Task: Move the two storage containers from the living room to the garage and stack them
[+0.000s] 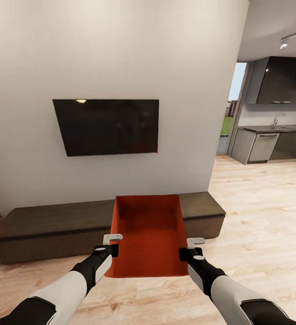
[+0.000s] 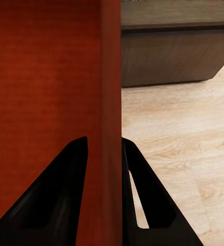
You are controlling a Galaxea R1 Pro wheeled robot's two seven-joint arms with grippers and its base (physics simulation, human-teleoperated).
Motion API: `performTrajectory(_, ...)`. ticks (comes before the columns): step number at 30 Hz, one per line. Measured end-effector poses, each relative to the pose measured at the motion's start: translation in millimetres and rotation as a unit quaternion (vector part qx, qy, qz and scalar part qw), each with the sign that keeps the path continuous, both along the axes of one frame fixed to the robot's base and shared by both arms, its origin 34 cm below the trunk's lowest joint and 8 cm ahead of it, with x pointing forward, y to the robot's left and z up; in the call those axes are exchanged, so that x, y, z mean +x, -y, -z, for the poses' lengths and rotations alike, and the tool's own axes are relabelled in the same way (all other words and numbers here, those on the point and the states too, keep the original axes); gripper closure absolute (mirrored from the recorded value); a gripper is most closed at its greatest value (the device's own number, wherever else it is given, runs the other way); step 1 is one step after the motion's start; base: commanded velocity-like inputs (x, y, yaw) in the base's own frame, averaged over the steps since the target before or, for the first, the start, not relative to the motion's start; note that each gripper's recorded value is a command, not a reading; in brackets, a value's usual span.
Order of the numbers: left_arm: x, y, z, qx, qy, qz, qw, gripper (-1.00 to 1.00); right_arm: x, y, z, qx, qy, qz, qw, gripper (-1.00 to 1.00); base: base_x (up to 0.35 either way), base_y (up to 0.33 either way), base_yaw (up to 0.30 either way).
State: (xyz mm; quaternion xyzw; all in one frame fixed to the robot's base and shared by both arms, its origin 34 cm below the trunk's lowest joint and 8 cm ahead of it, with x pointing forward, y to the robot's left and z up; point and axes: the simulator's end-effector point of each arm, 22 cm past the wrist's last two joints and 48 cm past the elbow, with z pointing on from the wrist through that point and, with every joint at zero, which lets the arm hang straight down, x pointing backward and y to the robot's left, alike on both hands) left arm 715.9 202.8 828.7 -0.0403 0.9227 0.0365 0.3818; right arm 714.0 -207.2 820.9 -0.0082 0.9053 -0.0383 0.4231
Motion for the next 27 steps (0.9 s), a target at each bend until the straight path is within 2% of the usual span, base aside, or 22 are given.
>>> performTrajectory(27, 5, 0, -25, 0.000, 0.021, 0.000, 0.9998, 1.00, 6, 0, -25, 0.000, 0.021, 0.000, 0.9998, 1.00, 0.000, 0.000, 0.000)
